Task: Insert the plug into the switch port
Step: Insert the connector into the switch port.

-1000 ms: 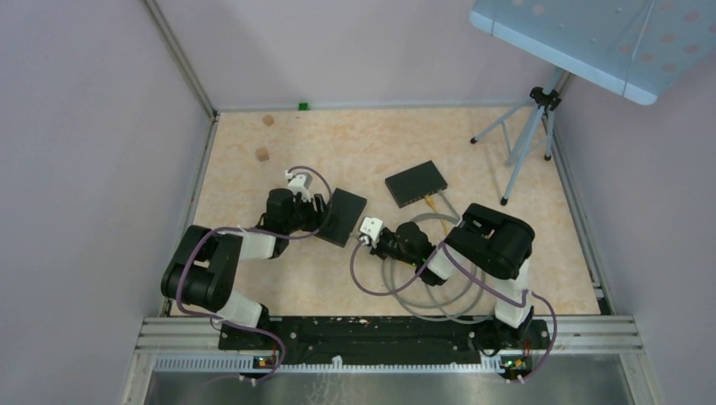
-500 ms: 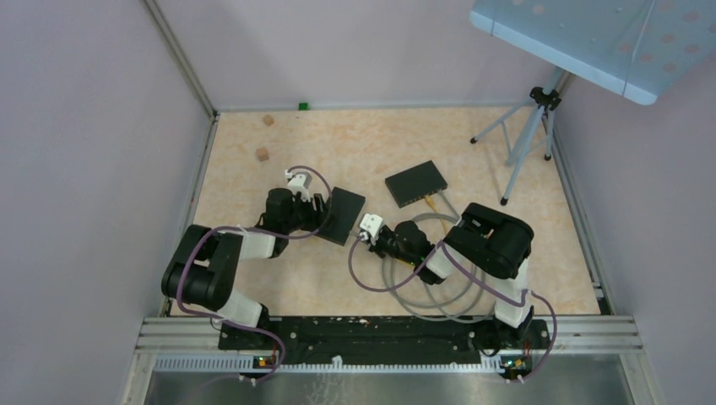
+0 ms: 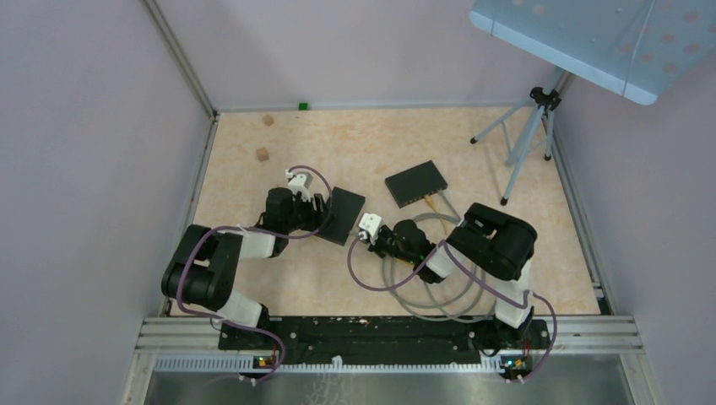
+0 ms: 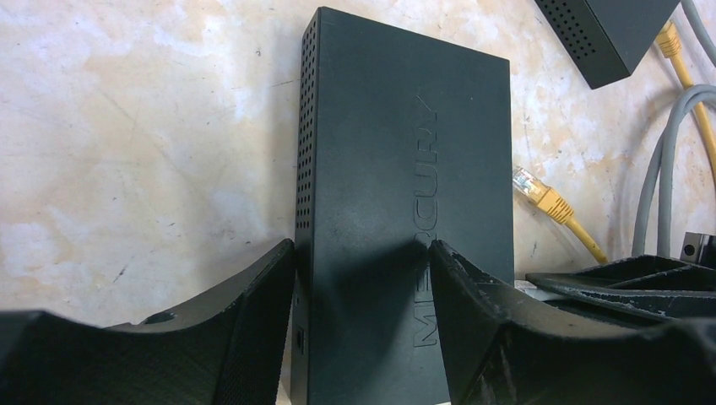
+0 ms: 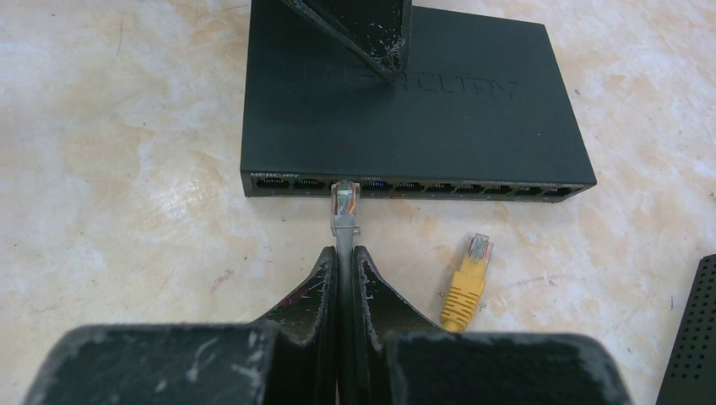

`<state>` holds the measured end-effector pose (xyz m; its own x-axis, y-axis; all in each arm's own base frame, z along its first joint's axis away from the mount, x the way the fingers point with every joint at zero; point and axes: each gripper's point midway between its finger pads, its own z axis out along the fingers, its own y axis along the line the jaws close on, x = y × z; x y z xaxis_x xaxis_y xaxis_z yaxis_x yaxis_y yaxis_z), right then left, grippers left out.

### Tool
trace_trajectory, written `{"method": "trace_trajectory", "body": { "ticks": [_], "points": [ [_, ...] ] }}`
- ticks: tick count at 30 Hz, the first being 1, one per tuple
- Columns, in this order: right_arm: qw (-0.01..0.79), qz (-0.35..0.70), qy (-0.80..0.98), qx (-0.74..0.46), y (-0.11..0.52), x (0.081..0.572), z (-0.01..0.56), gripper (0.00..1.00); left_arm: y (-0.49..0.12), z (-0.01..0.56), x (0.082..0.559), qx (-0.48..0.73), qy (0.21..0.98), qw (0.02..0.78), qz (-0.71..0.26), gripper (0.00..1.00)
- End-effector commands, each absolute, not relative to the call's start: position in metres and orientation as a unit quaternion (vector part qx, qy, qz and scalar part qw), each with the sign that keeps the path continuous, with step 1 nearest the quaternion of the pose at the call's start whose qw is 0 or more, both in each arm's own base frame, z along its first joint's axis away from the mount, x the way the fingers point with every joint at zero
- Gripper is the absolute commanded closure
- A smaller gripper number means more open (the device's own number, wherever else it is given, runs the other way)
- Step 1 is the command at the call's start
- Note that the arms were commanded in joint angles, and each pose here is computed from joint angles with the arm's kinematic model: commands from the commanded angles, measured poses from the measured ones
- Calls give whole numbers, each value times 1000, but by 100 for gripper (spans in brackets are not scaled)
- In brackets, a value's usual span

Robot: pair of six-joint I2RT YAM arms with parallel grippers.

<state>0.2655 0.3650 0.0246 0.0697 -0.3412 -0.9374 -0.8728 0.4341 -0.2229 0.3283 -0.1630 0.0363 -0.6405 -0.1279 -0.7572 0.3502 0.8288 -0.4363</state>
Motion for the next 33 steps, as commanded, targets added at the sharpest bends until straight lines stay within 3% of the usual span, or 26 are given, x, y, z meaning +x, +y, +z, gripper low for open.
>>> {"method": "trace_trajectory", "body": {
  "ticks": [1, 7, 16, 33],
  "points": [
    [596, 265, 601, -461, 384, 270, 76, 100, -180, 34, 309, 87, 863, 375, -328, 36],
    [598, 272, 597, -460, 384, 268, 88, 100, -177, 36, 311, 84, 863, 385, -317, 36],
    [578, 247, 619, -471, 380, 271, 47, 100, -181, 36, 307, 93, 859, 379, -331, 36],
    [631, 257, 596, -426, 365, 265, 49, 100, -184, 34, 304, 94, 857, 372, -343, 36]
  ]
}}
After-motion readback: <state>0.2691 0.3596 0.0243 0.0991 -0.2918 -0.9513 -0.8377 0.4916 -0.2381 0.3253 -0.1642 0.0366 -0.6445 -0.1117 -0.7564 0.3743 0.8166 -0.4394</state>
